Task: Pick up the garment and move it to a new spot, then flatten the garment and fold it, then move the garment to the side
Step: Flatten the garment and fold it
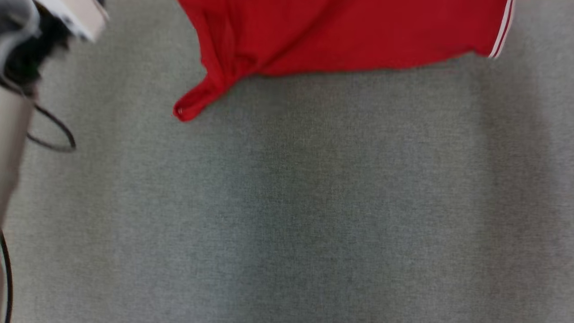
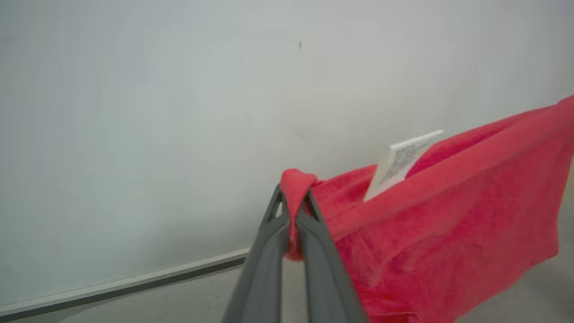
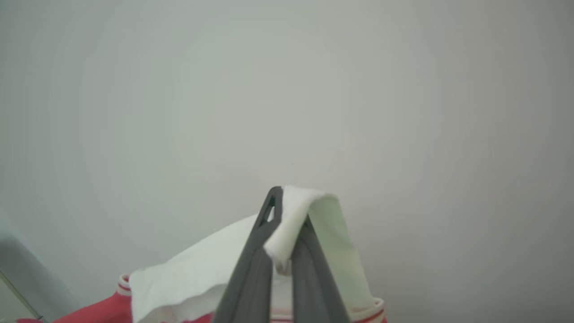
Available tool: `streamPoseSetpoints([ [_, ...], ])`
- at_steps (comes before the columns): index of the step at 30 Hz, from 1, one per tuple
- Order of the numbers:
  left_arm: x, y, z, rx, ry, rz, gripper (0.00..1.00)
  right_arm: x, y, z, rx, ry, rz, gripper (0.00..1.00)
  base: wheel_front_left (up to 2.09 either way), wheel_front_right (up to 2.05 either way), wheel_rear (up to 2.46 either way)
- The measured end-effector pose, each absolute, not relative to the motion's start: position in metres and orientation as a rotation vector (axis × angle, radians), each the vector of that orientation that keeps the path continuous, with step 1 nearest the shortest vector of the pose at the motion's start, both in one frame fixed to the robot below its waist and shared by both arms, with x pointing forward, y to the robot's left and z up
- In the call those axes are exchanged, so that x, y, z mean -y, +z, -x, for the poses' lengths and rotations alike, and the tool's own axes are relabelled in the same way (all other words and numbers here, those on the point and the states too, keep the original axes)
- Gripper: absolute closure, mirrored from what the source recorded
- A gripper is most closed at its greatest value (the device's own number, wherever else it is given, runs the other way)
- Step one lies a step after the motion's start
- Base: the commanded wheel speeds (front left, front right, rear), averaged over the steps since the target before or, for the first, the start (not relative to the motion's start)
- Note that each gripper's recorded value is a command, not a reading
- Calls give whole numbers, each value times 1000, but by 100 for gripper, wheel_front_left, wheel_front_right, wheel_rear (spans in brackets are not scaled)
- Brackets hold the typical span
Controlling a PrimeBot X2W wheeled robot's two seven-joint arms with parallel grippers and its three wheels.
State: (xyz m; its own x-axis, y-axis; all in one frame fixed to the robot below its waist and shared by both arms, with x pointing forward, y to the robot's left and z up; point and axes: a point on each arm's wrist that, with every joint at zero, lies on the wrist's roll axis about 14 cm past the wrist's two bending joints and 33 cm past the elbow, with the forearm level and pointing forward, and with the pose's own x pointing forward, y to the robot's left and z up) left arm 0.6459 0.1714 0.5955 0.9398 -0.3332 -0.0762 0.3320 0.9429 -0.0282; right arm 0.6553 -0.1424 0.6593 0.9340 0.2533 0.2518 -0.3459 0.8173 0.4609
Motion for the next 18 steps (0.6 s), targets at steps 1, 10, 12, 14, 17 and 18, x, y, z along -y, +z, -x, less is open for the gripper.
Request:
streamPoseSetpoints([
  [1, -176, 603, -656, -59, -324, 32, 100, 141, 666, -665, 193, 324, -520, 100, 0, 0, 0],
  [10, -194, 648, -720, 46, -244, 3, 100, 138, 723, -720, 312, 311, -400, 100, 0, 0, 0],
  [12, -194, 656, -726, 56, -238, -8, 100, 140, 740, -723, 346, 305, -390, 100, 0, 0, 0],
  [14, -195, 667, -731, 75, -230, -13, 100, 141, 753, -724, 370, 304, -374, 100, 0, 0, 0],
  [17, -197, 675, -735, 86, -218, -17, 100, 136, 758, -724, 375, 312, -343, 100, 0, 0, 0],
  [18, -196, 674, -735, 83, -222, -14, 100, 133, 758, -723, 372, 319, -330, 100, 0, 0, 0],
])
